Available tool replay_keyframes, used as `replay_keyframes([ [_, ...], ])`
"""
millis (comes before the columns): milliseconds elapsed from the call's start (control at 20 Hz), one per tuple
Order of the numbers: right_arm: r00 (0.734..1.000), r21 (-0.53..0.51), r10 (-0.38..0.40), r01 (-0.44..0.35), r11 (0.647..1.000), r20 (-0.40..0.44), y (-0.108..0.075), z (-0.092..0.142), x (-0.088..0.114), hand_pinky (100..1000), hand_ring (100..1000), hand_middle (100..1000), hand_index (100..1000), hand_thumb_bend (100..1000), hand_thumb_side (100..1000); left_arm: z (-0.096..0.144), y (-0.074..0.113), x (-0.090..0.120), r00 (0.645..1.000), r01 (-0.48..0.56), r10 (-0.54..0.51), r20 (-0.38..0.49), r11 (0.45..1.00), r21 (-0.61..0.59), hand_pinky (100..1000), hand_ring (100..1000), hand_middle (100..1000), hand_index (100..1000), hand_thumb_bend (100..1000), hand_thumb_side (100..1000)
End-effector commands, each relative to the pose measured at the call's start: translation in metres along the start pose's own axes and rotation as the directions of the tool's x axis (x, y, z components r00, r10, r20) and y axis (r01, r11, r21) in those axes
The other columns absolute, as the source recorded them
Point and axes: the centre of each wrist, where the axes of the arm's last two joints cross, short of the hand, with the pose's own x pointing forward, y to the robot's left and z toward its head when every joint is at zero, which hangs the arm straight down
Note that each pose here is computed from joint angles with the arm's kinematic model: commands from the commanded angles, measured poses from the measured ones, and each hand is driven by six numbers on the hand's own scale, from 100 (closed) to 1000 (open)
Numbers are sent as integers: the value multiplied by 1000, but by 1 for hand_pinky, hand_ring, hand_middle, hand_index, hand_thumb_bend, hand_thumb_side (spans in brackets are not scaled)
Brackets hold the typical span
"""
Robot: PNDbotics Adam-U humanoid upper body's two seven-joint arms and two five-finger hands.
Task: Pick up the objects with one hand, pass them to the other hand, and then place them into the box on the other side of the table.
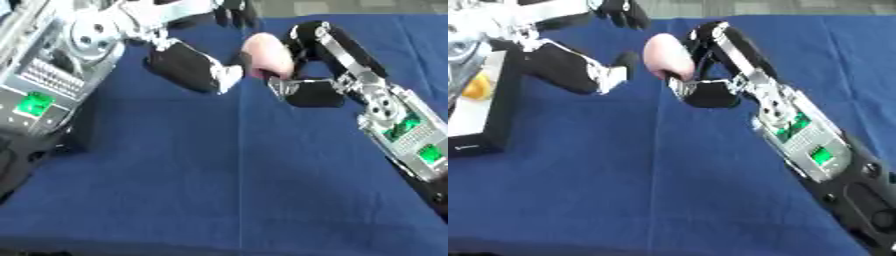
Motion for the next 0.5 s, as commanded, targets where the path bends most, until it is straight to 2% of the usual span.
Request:
replay_keyframes([
  [50,999,-2,33,-33,999,28,-7,1,6,398,497,522,468,100,100,2,6,4,1000,10,-10,16,1000,-4,856,804,759,858,100,472],
  [300,999,10,33,-33,999,38,-6,1,7,398,497,522,468,100,100,0,5,4,1000,22,-22,11,1000,-11,857,807,764,862,153,472],
  [500,998,25,33,-34,999,47,-4,0,7,397,496,522,468,100,100,-4,2,4,999,40,-40,2,999,-26,860,812,769,869,208,543],
])
